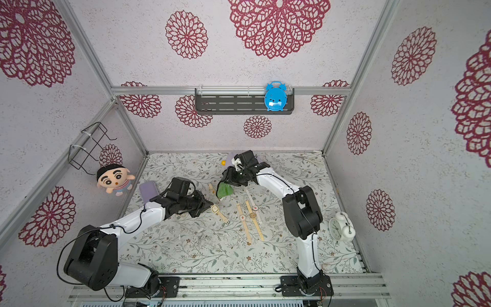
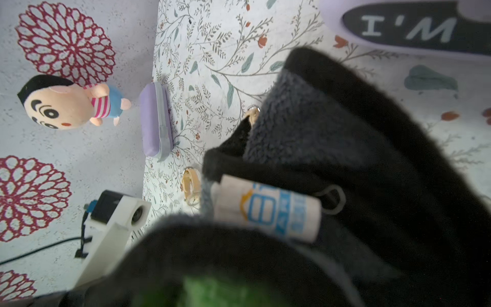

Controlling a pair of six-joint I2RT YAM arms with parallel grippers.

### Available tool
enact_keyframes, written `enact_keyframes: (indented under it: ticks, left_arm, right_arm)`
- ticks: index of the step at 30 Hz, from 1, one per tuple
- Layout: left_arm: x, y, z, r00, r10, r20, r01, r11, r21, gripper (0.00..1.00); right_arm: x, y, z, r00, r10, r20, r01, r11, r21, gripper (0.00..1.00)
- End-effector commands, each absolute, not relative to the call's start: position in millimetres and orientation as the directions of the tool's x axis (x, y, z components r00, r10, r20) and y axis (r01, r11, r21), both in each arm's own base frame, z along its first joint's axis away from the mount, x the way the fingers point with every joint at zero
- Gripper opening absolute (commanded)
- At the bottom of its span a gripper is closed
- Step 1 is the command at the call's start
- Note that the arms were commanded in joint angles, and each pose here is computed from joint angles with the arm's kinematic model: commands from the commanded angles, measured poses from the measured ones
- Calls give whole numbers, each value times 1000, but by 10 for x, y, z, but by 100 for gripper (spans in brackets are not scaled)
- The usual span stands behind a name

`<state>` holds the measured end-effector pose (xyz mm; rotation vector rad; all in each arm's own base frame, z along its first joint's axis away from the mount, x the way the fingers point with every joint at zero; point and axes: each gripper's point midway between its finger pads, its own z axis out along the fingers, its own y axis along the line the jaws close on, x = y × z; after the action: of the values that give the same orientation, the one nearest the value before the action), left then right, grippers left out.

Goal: Wipe the watch dial
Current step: Wipe the dirt from the watch dial.

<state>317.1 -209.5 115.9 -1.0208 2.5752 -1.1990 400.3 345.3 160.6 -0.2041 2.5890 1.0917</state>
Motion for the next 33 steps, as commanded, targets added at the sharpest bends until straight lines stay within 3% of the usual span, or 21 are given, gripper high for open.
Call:
enact_keyframes:
  ticks: [1,20,33]
  left_arm:
    - [3198,-2043,1202,-760,-629,166,-527,445,-724,0]
    - [3676,-1929,1285,-741,-665,98,-522,478,-707,0]
    - [3784,-2258,1490,-771,-631,90,-474,474,-742,0]
  right_arm:
    - [3894,3419,2017,-893,-18,-450,-348,663,663,0]
    - [3164,3694,1873,-889,-160,-430,-424,645,636,0]
    - [3206,3983,1703,-890,-186,-417,-432,636,639,0]
